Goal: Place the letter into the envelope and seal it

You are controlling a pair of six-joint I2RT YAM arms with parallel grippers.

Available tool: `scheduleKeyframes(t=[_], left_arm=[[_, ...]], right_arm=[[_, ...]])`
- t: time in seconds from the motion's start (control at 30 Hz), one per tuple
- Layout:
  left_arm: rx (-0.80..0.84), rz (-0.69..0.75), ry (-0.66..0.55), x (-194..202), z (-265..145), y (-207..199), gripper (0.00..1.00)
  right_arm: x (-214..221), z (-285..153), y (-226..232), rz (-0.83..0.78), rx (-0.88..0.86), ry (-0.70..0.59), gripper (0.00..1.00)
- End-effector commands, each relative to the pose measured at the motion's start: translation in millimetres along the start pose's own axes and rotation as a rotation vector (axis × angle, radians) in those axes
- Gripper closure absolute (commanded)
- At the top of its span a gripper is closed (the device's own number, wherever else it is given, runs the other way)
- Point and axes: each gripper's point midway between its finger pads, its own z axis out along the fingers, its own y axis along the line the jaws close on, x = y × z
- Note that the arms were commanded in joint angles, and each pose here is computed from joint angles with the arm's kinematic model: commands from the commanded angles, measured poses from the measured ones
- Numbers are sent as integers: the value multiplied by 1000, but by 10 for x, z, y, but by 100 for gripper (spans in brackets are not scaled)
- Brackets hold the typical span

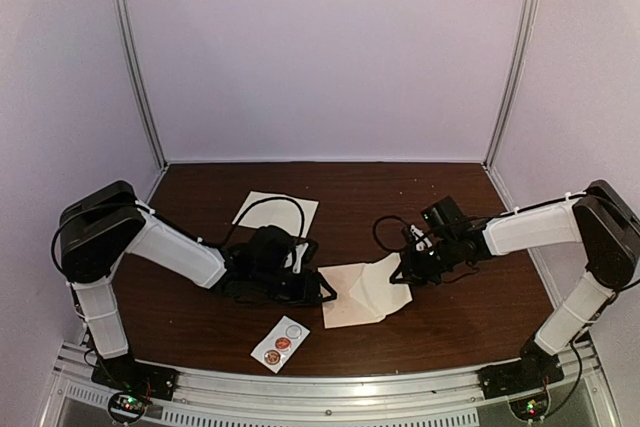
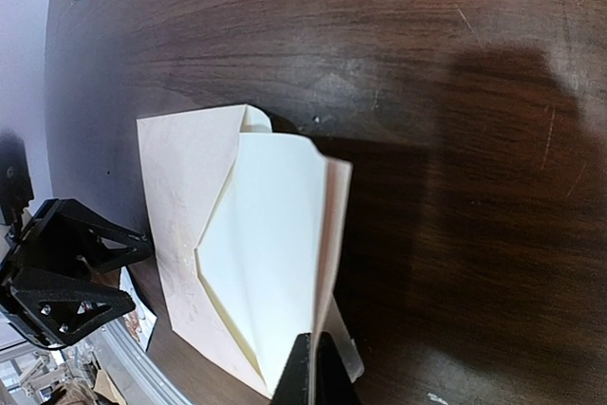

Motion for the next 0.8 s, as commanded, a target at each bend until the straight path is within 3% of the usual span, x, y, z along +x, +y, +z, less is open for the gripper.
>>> scheduleKeyframes(t=[0.0, 0.77], left_arm=[[23, 21, 5, -21, 55, -50, 52], [41, 26, 7, -32, 77, -95, 53]], right_arm=[[-69, 18, 97, -5, -28, -17, 100], [11, 205, 350, -22, -98, 12, 100]])
